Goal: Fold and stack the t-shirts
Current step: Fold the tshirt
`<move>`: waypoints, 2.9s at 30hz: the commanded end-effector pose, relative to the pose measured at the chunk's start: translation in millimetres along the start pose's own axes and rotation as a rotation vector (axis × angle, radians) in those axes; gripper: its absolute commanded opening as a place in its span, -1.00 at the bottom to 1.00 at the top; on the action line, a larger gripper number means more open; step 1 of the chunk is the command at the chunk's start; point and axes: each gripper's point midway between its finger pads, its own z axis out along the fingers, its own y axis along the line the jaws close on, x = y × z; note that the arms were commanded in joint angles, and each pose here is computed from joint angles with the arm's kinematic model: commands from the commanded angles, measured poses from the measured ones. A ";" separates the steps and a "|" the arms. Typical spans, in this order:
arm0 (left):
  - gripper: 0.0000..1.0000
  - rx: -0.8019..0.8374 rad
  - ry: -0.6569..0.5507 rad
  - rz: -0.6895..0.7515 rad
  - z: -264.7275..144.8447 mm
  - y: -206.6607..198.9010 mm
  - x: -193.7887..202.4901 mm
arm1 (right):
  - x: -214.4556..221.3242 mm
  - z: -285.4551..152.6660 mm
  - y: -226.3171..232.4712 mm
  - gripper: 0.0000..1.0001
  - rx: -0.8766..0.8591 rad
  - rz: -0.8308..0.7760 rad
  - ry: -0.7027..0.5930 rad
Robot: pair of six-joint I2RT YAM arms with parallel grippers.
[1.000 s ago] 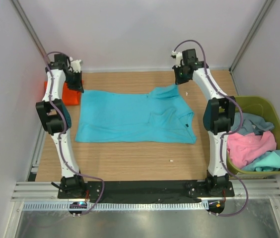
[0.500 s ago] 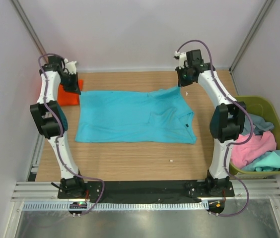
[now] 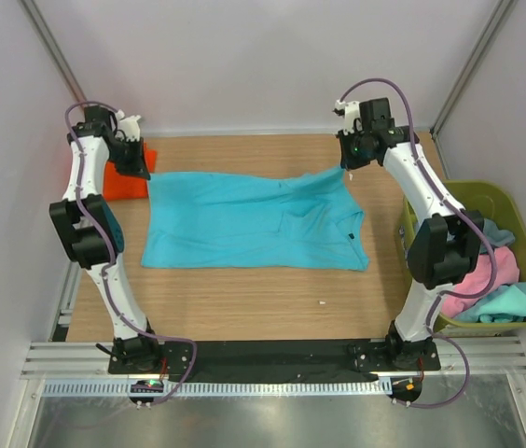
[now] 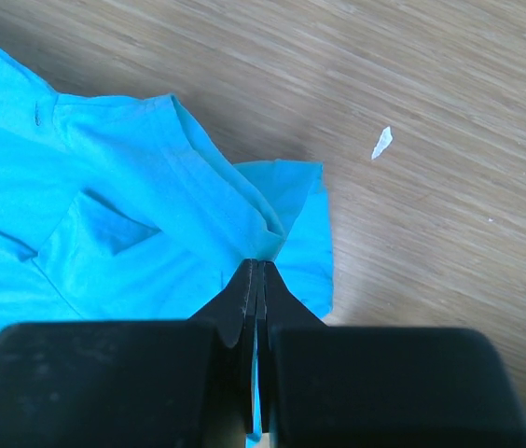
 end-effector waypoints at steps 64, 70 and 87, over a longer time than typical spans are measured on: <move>-0.62 0.024 0.326 -0.117 10.4 11.1 150.9 | 196.4 -46.7 57.7 -0.44 -0.107 0.099 0.235; -0.34 0.004 0.229 -0.079 -16.2 3.0 124.6 | 172.3 -59.7 60.7 0.11 -0.124 0.111 0.188; -0.28 0.198 0.291 -0.137 30.5 -59.7 94.6 | 100.9 13.7 57.4 0.02 -0.219 0.096 0.172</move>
